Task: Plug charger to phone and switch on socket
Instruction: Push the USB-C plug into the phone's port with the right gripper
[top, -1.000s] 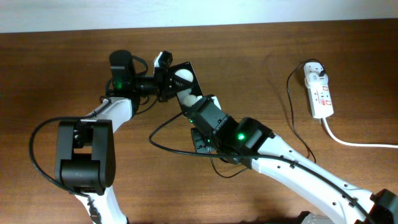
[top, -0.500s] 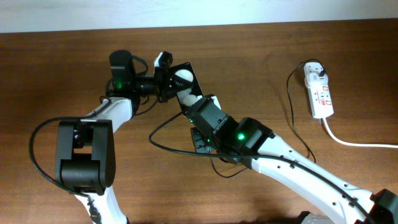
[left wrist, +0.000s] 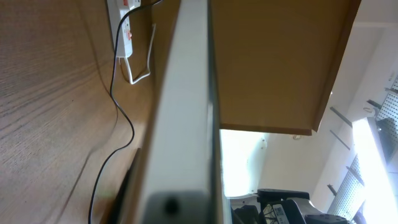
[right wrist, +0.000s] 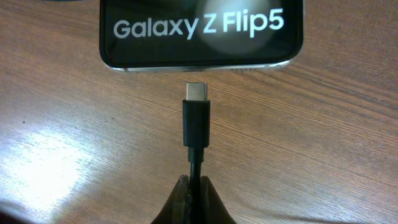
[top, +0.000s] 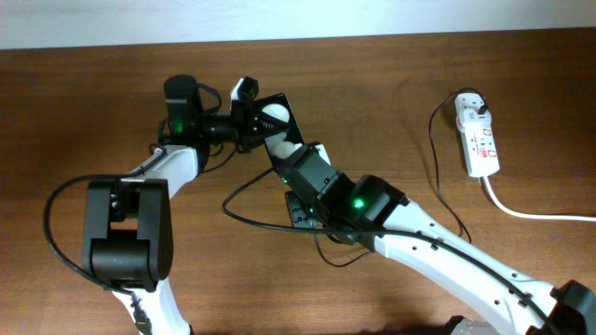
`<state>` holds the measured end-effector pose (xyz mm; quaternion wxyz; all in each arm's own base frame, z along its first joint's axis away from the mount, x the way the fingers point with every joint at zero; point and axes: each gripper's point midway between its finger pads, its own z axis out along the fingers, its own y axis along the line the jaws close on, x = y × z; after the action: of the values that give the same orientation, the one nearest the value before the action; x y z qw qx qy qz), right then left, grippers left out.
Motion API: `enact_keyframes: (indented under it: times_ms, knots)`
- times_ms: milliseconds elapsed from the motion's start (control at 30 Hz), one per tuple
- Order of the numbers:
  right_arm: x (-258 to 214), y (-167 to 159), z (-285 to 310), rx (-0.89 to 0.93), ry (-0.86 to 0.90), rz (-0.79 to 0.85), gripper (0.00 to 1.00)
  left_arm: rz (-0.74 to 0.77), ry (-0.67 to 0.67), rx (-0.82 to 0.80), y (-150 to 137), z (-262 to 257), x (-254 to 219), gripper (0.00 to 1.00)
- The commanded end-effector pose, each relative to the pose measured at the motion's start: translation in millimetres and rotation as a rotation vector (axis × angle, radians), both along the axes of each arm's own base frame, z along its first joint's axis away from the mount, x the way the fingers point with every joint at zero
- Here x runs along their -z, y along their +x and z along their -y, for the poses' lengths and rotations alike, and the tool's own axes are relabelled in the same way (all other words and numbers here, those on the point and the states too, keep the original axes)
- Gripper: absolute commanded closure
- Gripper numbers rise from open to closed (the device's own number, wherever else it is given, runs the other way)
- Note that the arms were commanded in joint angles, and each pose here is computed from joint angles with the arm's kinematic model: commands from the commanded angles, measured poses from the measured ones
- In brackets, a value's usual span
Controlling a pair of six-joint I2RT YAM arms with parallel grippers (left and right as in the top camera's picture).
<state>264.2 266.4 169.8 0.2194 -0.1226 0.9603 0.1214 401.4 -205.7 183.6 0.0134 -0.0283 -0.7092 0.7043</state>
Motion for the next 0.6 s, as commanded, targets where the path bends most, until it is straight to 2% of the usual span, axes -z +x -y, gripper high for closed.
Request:
enact_keyframes:
  times_ms: [0,67,567]
  knots:
    - [3.9,3.9,2.6,0.022,-0.012,0.001,0.96,0.029,-0.011,0.022,0.2,-2.0,-7.3,1.0]
    - [4.7,0.5,0.3,0.011,-0.001,-0.017,0.96,0.111,-0.016,0.022,0.2,-2.0,-7.3,1.0]
    - [3.3,1.1,-2.9,0.006,0.015,-0.015,0.96,0.112,-0.017,0.023,0.1,-2.0,-7.3,1.0]
